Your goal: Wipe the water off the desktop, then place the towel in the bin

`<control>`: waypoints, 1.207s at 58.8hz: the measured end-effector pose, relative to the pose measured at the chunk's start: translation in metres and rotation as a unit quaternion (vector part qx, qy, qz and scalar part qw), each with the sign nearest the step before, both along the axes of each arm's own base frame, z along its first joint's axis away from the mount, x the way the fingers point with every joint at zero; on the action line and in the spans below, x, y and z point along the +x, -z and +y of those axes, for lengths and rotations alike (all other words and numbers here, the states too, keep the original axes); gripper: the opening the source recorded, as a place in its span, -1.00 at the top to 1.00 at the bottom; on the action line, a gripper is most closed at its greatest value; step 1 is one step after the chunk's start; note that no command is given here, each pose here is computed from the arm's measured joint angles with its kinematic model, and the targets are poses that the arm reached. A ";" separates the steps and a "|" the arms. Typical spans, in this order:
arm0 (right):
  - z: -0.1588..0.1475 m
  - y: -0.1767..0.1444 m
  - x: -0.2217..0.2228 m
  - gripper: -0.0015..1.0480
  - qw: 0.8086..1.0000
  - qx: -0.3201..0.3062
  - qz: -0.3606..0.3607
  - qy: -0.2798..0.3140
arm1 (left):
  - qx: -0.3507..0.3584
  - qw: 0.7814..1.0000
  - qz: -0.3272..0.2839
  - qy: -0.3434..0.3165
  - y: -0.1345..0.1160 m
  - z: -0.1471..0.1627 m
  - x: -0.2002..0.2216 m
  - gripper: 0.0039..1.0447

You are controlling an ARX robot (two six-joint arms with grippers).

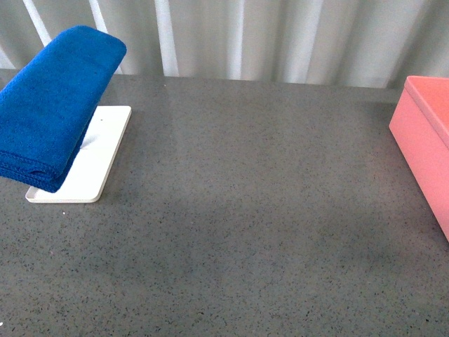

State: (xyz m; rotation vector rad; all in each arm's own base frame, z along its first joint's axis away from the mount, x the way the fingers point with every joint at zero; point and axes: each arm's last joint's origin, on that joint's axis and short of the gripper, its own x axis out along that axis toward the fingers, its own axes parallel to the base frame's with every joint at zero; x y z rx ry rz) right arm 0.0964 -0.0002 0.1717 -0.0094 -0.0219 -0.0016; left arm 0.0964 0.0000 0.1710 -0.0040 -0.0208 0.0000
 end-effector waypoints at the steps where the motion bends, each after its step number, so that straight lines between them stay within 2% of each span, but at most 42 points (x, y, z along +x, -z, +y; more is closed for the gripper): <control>1: 0.000 0.000 0.000 -0.86 1.000 0.000 0.000 0.000 | 0.000 1.000 0.000 0.000 0.000 0.000 0.000 -0.88; 21: 0.000 0.000 0.000 -0.86 1.000 0.000 0.000 0.000 | 0.000 1.000 0.000 0.000 0.000 0.000 0.000 -0.88; 24: 0.000 0.000 0.000 -0.86 1.000 0.000 0.000 0.000 | -0.029 0.998 0.050 -0.029 0.002 0.000 0.001 -0.88; 29: 0.000 0.000 0.000 -0.86 1.000 0.000 0.000 0.000 | -0.088 0.978 0.174 -0.073 0.003 -0.001 0.008 -0.88; 31: 0.000 0.000 0.000 -0.86 1.000 0.000 0.000 0.000 | -0.111 0.972 0.196 -0.067 0.003 -0.002 0.016 -0.88; 35: 0.000 0.000 0.000 -0.86 1.000 0.000 0.000 0.000 | -0.118 0.973 0.188 -0.057 -0.011 -0.001 0.035 -0.88; 38: 0.000 0.000 0.000 -0.86 1.000 0.000 0.000 0.000 | -0.118 0.976 0.180 -0.046 -0.027 0.002 0.052 -0.88; 43: 0.000 0.000 0.000 -0.86 1.000 0.000 0.000 0.000 | -0.131 0.970 0.203 -0.025 -0.053 0.010 0.088 -0.88; 55: 0.000 0.000 0.000 -0.86 1.000 0.000 0.000 0.000 | -0.050 0.960 0.272 -0.033 -0.087 0.025 0.189 -0.88; 61: 0.000 0.000 0.000 -0.86 1.000 0.000 0.000 0.000 | -0.004 0.958 0.284 -0.028 -0.098 0.027 0.228 -0.88; 71: 0.000 0.000 0.000 -0.86 1.000 0.000 0.000 0.000 | 0.043 0.948 0.313 -0.045 -0.097 0.030 0.279 -0.88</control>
